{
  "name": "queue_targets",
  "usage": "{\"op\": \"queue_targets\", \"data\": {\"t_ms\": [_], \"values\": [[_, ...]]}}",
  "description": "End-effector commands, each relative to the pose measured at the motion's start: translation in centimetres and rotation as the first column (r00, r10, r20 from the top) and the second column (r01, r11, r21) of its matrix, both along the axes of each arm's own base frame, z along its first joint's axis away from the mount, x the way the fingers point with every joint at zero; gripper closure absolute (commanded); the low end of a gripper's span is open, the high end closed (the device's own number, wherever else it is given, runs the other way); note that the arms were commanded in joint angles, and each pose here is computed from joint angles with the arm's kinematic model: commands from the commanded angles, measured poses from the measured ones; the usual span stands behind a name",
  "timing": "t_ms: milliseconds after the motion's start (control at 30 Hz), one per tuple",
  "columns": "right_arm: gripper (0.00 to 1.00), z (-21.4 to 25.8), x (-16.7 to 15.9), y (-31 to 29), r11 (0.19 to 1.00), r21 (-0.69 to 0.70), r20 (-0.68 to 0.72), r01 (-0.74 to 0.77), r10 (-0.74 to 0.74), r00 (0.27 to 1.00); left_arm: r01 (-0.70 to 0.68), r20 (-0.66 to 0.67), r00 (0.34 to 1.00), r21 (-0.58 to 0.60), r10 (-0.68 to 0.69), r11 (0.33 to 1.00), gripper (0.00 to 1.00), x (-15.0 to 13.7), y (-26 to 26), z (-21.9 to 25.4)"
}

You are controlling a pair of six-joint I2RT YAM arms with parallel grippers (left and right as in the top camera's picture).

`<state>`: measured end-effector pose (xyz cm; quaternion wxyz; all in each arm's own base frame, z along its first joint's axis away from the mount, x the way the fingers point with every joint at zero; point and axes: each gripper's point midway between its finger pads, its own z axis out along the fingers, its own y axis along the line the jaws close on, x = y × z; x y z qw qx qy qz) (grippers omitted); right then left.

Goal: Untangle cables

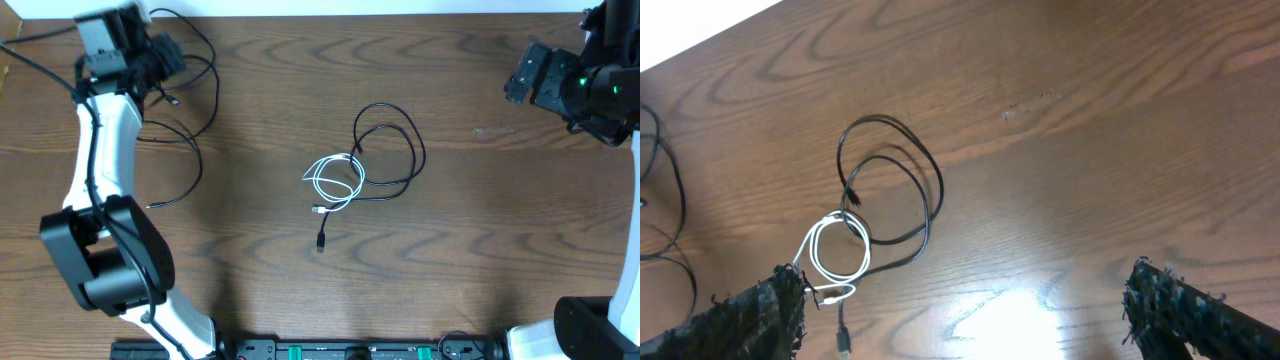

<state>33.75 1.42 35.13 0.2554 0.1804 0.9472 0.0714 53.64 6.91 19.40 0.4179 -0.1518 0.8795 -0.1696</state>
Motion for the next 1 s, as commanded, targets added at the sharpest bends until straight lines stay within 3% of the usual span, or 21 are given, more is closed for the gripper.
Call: {"op": "queue_targets", "data": {"t_ms": [0, 33, 133, 333, 500, 700, 967], "values": [[0.01, 0.0, 0.0, -0.1, 1.000, -0.008, -0.001, -0.006, 0.006, 1.000, -0.079, -0.073, 0.994, 0.014, 0.080, 0.997, 0.44, -1.1, 0.9, -0.6], [0.01, 0.0, 0.0, -0.1, 1.000, -0.008, -0.001, -0.006, 0.006, 1.000, -0.062, -0.132, 0.989, 0.081, 0.072, 0.995, 0.32, -2.0, 1.3, -2.2], [0.01, 0.0, 0.0, -0.1, 1.000, -0.008, -0.001, -0.006, 0.006, 1.000, -0.007, -0.303, 0.951, 0.182, 0.063, 0.983, 0.23, -4.6, 2.1, -6.7], [0.01, 0.0, 0.0, -0.1, 1.000, -0.008, -0.001, -0.006, 0.006, 1.000, -0.048, -0.479, 0.872, 0.117, 0.099, 0.992, 0.23, -6.6, 1.9, -12.8], [0.01, 0.0, 0.0, -0.1, 1.000, -0.008, -0.001, -0.006, 0.006, 1.000, -0.140, -0.533, 0.831, 0.072, 0.157, 0.988, 0.33, -6.9, 1.9, -15.3], [0.01, 0.0, 0.0, -0.1, 1.000, -0.008, -0.001, -0.006, 0.006, 1.000, -0.161, -0.525, 0.833, 0.072, 0.175, 0.984, 0.44, -6.4, 2.1, -15.9], [0.01, 0.0, 0.0, -0.1, 1.000, -0.008, -0.001, -0.006, 0.006, 1.000, -0.148, -0.430, 0.889, 0.050, 0.155, 0.988, 0.44, -4.5, 1.8, -11.6]]}}
